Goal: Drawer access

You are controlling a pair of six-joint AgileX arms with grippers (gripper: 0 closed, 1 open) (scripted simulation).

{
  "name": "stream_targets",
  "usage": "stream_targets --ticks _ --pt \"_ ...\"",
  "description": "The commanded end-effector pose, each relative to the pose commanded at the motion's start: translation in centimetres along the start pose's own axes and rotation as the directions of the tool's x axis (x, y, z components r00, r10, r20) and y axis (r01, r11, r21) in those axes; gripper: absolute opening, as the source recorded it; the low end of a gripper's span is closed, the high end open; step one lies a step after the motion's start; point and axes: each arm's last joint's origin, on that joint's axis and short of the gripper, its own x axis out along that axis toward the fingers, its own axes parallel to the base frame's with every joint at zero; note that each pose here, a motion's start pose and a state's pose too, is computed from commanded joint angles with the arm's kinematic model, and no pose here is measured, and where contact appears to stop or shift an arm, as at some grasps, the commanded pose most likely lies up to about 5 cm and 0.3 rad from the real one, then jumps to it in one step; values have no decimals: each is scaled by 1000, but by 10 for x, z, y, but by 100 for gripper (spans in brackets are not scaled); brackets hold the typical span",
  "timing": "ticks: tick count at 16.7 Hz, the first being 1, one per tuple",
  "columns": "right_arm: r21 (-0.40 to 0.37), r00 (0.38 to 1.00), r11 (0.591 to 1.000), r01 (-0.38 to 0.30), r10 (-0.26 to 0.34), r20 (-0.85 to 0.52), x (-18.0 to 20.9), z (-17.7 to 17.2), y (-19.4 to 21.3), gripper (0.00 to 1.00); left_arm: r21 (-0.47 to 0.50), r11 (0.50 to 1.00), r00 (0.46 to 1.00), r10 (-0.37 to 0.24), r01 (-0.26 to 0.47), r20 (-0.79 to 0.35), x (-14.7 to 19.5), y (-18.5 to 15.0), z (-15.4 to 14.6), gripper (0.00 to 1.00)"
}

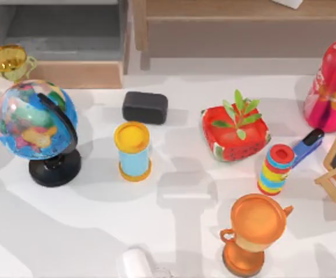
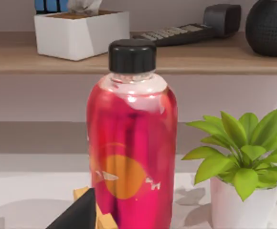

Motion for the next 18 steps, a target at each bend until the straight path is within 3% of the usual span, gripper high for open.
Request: stream_targets --ticks 4,11,18 --pt "0 1000 1000 0 0 0 0 0 0 100 -11 1000 1000 -9 9 -3 -10 -2 -2 0" --pt "0 1000 1000 0 0 0 0 0 0 100 -14 1000 1000 -19 19 -3 -62 -5 -1 0" --pt "0 1000 1000 0 0 0 0 0 0 100 -8 1000 1000 -7 7 3 -74 -3 -3 0"
